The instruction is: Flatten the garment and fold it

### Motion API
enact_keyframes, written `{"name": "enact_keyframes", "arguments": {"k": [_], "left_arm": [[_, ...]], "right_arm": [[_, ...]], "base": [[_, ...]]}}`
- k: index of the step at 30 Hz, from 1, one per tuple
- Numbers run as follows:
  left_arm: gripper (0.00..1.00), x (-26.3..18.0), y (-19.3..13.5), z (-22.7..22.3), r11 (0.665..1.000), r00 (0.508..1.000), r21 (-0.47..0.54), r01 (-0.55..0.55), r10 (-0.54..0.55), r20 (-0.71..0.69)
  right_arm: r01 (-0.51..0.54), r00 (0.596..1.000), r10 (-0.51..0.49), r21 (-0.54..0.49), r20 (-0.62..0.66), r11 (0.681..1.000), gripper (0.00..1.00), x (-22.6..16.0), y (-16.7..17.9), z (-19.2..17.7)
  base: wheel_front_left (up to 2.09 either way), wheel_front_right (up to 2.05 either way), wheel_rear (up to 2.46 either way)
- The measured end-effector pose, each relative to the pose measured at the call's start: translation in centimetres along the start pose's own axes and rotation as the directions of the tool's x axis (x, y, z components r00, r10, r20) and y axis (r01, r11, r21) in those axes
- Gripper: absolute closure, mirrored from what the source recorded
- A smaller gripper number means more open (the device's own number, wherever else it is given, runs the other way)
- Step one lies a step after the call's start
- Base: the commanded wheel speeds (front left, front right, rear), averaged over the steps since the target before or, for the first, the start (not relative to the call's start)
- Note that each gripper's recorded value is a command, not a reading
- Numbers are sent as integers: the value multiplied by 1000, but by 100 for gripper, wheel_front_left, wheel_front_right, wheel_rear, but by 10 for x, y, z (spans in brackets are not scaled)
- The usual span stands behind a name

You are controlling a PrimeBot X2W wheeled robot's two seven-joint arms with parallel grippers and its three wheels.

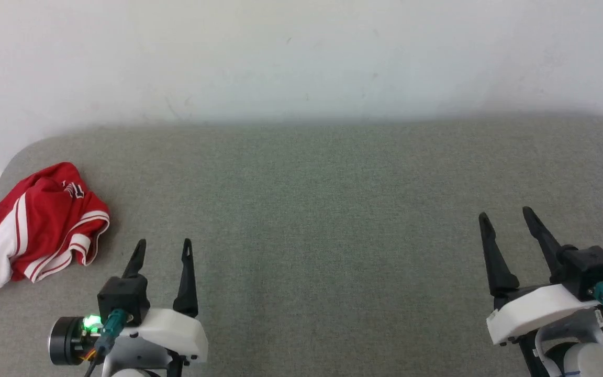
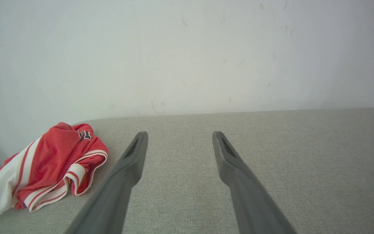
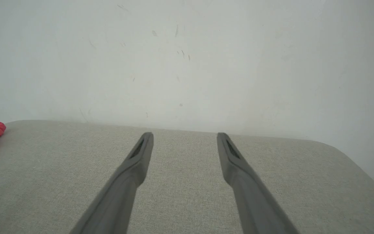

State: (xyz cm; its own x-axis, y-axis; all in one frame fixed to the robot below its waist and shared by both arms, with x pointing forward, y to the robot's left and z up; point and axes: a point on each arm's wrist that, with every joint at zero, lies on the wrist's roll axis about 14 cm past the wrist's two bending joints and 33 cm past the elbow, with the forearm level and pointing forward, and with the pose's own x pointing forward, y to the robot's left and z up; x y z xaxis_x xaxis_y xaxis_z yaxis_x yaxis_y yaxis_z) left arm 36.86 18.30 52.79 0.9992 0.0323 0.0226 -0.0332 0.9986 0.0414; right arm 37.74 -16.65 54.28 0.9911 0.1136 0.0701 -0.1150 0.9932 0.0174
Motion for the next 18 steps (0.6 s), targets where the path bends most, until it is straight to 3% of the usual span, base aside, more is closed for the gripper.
{"name": "enact_keyframes", "arguments": {"k": [18], "left_arm": [[0,-11,26,7,996,995,-10,-93,94,43]], "right_arm": [[-71,996,69,53,50,996,0,15,23,7]], "base": [[0,0,0]]}}
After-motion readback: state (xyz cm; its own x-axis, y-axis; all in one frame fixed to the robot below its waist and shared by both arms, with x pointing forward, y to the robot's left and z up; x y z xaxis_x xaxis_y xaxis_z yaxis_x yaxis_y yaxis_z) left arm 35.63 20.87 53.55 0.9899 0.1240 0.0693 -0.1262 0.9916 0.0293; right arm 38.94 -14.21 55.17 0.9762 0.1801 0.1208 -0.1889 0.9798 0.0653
